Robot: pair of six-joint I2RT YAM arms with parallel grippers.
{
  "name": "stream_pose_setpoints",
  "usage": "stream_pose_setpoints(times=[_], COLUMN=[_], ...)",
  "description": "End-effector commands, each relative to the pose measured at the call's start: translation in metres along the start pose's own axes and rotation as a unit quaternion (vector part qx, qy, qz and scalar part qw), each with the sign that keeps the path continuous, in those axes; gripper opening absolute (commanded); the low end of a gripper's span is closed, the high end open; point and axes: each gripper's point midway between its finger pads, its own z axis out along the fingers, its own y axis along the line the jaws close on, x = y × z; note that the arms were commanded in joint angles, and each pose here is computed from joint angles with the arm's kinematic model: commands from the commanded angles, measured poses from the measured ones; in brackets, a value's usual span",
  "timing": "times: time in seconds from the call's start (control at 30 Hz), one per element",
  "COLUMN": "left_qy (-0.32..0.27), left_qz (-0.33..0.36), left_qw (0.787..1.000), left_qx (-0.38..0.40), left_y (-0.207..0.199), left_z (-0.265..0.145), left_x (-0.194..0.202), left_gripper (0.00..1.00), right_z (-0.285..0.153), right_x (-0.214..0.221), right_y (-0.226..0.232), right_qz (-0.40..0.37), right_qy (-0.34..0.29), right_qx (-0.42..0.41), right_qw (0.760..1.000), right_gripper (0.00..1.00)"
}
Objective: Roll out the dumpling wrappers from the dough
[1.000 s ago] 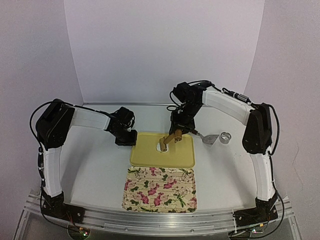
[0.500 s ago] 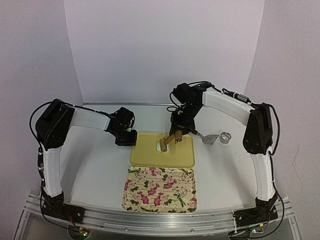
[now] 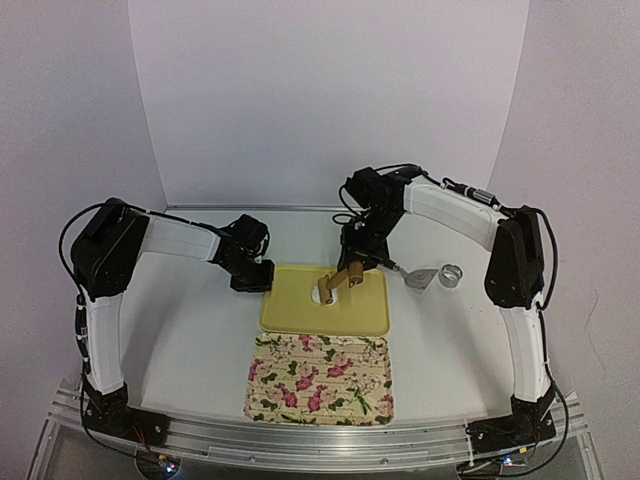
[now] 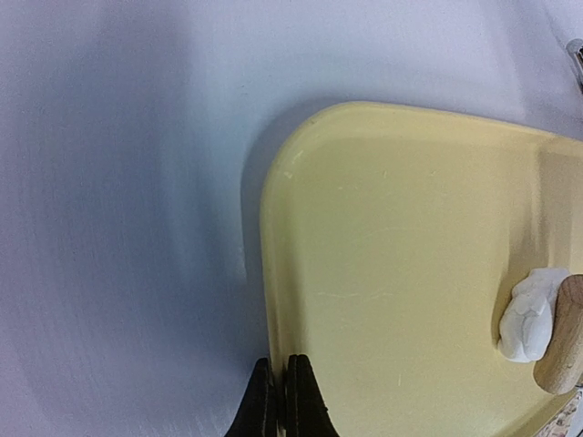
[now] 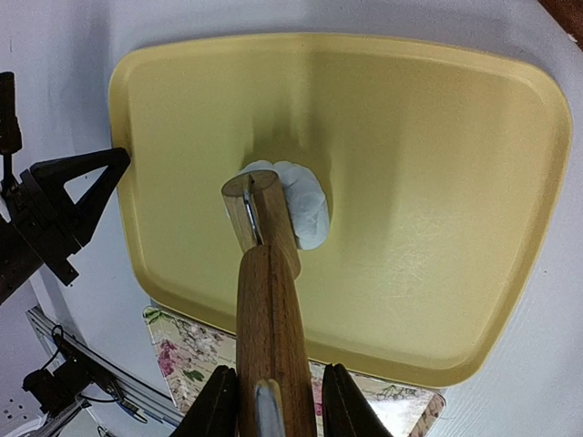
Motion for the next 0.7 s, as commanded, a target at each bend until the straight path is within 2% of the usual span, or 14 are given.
stream_pose_setpoints(times=[0.0, 0.67], left_qy=[0.049, 0.05], left_qz=[0.005, 0.006], left_qw=[0.999, 0.999], left_qx=[-0.01, -0.011], left_y=[0.004, 0.002], left_z=[-0.002, 0.0], left_x=[0.031, 0.032], left_gripper=[0.0, 0.0], right_z=[0.073, 0.098], right_x=[0.024, 0.025], right_y=[-0.076, -0.095], right_qz=[0.025, 0.024], right_qy=[0.066, 0.077], right_qx=[0.146, 0.179], right_qw=[0.987, 0.981], right_gripper=[0.0, 0.0])
